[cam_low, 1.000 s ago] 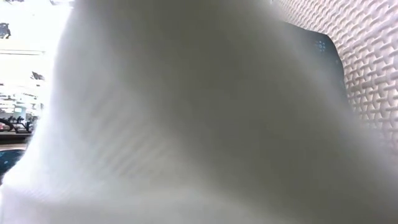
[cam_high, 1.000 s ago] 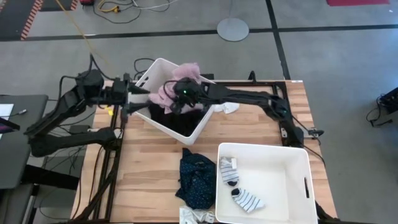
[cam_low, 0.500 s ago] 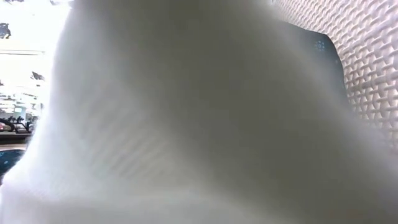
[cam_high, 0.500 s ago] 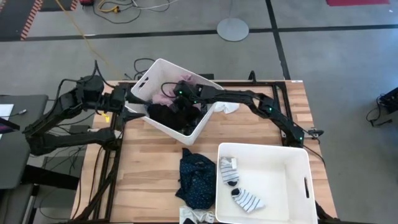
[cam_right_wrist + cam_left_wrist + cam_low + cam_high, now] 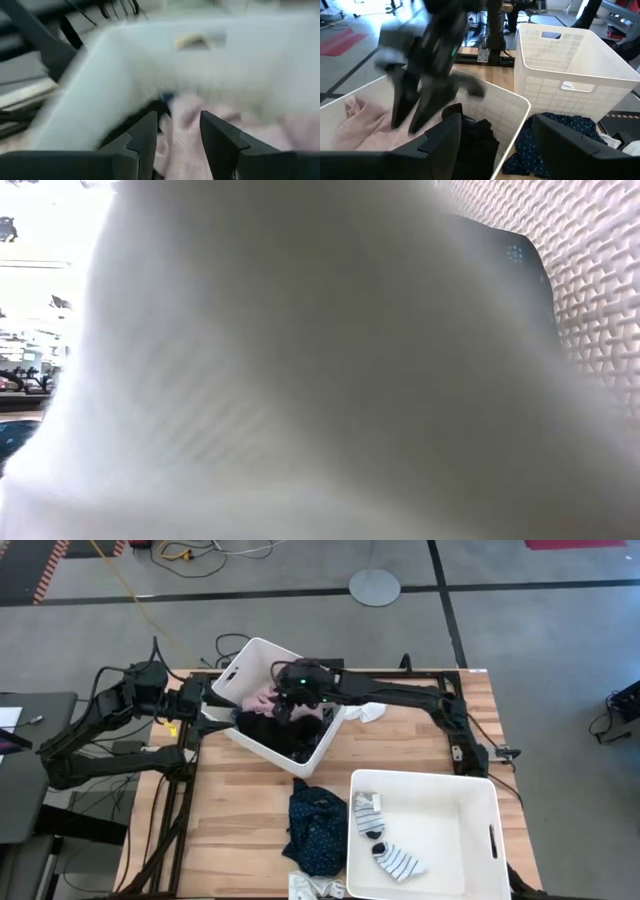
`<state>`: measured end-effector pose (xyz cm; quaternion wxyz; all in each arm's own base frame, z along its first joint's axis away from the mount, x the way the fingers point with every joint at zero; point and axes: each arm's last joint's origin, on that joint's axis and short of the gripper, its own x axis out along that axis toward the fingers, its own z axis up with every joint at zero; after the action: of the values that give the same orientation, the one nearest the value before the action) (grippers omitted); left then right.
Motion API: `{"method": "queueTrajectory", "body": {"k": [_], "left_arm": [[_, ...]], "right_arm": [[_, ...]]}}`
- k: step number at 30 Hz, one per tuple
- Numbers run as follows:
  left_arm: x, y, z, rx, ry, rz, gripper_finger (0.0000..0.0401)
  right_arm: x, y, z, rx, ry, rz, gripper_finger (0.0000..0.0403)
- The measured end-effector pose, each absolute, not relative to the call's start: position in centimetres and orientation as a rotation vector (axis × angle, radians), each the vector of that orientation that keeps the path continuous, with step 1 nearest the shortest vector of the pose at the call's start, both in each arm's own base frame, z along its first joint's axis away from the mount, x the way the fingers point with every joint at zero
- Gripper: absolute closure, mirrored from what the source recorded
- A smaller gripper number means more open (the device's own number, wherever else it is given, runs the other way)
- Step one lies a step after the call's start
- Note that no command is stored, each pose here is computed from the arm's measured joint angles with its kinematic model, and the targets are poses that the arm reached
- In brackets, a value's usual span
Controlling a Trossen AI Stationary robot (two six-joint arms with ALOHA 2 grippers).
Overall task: Sort clothes
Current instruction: Put the dark blue circle dotted polo shirt into the top white laundry bin
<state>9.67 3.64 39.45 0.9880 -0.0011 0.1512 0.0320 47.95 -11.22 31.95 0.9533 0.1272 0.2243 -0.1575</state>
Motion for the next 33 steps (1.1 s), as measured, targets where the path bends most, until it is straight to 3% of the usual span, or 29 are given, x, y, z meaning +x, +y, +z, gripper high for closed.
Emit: {"method": "queueTrajectory", "body": {"k": [8,14,23,33], "left_arm": [[9.7,3.6,39.4,-0.007,0.305,0.064,0.0161],[9.7,3.5,39.3,-0.012,0.317,0.050,0.0161],[10.6,3.1,36.5,-0.071,0.373,-0.018,0.0161],[12.7,0.4,34.8,-0.137,0.307,-0.272,0.0161]], "right_arm": [[43.3,-4.8,41.8,0.029,0.243,-0.231,0.0237],[40.2,0.3,45.5,-0.080,0.182,-0.107,0.0237],[37.6,6.4,44.6,-0.162,0.388,0.069,0.0237],[35.5,10.5,42.6,-0.168,0.618,0.173,0.0237]]}}
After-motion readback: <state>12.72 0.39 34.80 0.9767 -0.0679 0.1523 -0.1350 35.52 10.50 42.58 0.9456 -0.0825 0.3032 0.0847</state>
